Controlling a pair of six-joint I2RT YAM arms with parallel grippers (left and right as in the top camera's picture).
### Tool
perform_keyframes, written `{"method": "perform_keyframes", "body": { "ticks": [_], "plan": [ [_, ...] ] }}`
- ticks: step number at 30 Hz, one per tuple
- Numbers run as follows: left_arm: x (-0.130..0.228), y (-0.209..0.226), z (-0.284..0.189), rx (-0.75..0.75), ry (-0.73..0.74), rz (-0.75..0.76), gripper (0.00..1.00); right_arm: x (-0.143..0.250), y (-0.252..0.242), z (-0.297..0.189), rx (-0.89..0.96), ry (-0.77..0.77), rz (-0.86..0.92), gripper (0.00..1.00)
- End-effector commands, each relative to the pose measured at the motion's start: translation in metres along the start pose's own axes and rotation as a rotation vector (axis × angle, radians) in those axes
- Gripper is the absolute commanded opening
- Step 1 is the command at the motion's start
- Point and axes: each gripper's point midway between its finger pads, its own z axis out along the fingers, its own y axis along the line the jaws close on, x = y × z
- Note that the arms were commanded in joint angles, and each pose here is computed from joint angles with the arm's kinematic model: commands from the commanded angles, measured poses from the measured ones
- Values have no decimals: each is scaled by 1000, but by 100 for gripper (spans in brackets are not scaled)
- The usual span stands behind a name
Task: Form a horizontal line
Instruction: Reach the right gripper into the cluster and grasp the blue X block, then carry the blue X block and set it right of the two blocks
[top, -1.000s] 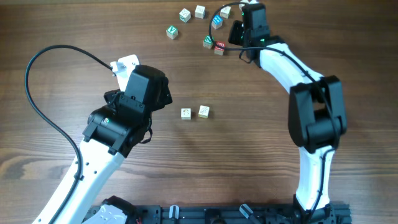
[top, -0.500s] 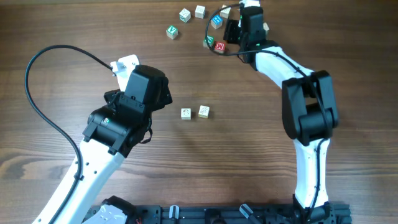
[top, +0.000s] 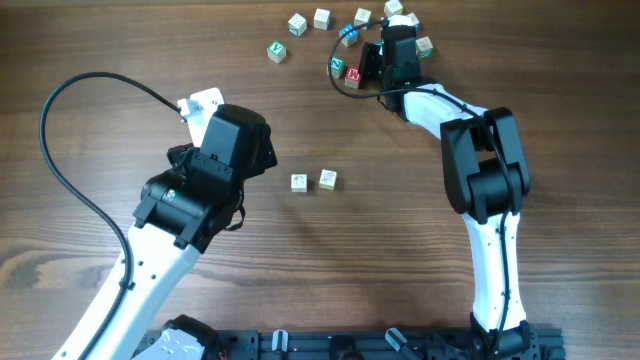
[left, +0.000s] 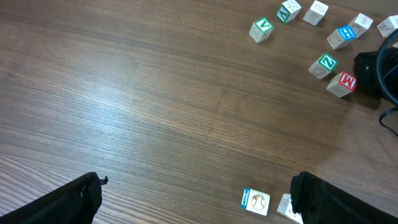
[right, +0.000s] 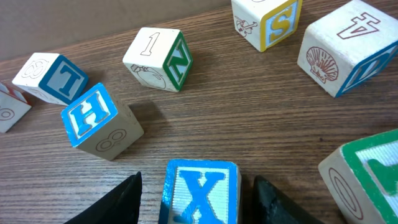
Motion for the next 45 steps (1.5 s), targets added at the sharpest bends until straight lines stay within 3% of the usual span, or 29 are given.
{"method": "perform_keyframes", "body": {
  "ticks": [1, 8, 15, 22, 28, 32, 35, 39, 45],
  "plan": [
    [-6, 1, -1, -5, -14, -2, 100, 6, -2, 4, 21, 1, 0, 52],
    [-6, 1, -1, -5, -14, -2, 100, 6, -2, 3, 23, 7, 23, 33],
    [-6, 1, -1, -5, -14, -2, 100, -17, 4, -19, 25, 11, 18, 27],
    [-6, 1, -1, -5, -14, -2, 100, -81, 22, -94, 18, -7, -33, 27],
    [-6, 1, -1, -5, -14, -2, 100, -94, 30, -178, 3, 109, -29, 27],
    [-6, 1, -1, -5, -14, -2, 100, -76, 41, -221, -63, 244, 37, 27],
    [-6, 1, -1, -5, -14, -2, 100, -38, 32, -239, -12, 417, 120, 22],
    [-6, 1, -1, -5, -14, -2, 100, 17, 15, -245, 66, 595, 141, 22],
    [-6, 1, -1, -5, -14, -2, 100, 98, 21, -240, 104, 721, 163, 22]
  ]
}}
